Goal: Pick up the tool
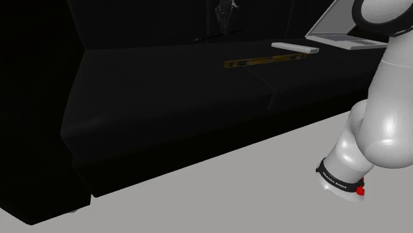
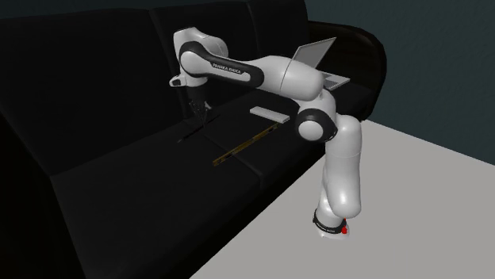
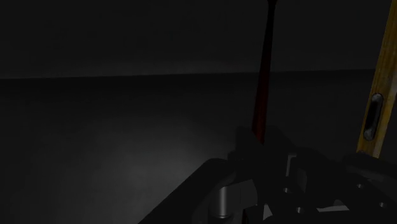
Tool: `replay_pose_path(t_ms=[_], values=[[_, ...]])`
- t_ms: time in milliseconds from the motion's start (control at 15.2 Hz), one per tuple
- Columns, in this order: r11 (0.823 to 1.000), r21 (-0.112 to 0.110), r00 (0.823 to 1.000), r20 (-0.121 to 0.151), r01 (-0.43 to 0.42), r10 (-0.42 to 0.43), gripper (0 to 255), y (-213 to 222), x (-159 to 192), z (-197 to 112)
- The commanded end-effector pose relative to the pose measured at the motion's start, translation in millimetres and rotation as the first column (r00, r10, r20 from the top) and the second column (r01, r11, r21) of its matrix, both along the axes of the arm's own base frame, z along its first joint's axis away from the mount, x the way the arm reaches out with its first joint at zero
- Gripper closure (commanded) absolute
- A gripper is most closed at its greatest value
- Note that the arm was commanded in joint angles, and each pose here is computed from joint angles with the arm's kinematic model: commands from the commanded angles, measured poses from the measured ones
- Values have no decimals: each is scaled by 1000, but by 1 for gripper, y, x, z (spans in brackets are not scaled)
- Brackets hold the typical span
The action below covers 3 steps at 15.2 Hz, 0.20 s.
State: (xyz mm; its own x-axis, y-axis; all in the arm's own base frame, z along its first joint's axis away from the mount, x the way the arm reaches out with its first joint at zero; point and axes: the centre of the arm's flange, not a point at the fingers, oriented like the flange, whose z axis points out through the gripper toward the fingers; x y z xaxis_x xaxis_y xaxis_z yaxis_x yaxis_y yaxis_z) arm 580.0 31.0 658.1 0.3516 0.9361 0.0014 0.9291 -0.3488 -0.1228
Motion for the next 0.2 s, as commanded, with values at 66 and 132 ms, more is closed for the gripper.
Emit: replay_pose_path(t_ms=[66, 132], values=[[1000, 0, 1000, 0, 0, 0, 255, -1, 0, 11], [1000, 0, 1000, 0, 0, 0, 255, -1, 0, 11]])
